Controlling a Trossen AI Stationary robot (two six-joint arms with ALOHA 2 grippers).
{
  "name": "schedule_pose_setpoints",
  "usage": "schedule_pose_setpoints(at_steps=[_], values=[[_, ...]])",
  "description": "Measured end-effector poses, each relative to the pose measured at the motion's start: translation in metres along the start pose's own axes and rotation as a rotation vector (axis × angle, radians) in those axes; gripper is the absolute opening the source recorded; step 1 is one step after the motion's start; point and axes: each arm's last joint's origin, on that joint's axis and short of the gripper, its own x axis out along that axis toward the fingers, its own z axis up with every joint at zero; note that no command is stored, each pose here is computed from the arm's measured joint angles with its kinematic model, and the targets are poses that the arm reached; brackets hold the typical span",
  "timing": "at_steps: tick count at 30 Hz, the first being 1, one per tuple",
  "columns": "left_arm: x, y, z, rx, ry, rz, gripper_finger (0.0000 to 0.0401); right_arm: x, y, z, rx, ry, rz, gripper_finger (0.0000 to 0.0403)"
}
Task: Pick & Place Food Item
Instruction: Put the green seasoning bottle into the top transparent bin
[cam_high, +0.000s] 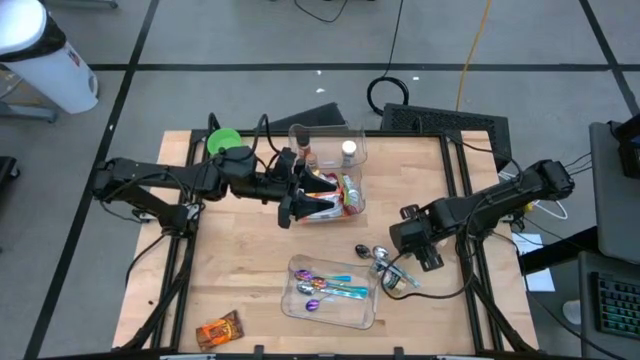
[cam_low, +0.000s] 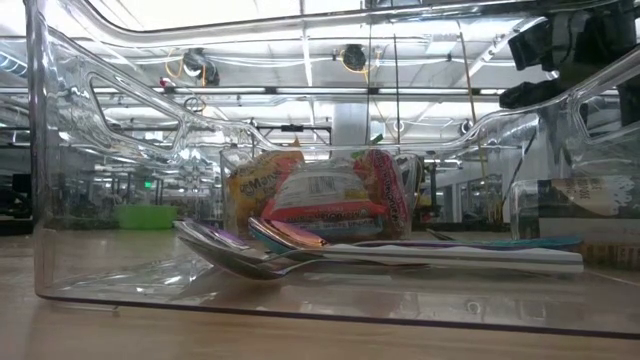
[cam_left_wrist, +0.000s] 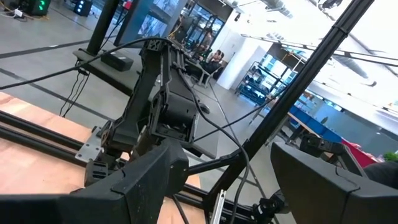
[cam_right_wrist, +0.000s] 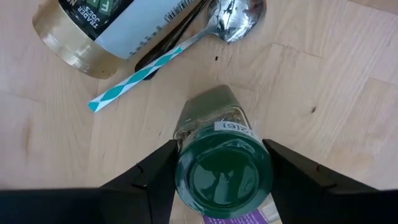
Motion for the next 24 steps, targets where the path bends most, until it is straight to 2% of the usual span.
schedule_pose_setpoints(at_steps=[8, 17, 24], values=[[-0.001, 0.006, 0.004, 0.006, 0.005, -0.007, 0.028, -0.042, -0.015, 0.007, 0.04, -0.025, -0.006, 0.0197], [-0.004, 0.021, 0.012, 0.009, 0.031, -0.049, 0.028, -0.12, -0.054, 0.016, 0.151, -0.205, -0.052, 0.0197], [-0.009, 0.037, 0.022, 0.014, 0.063, -0.099, 0.028, -0.16, -0.089, 0.034, 0.162, -0.156, -0.075, 0.0197]])
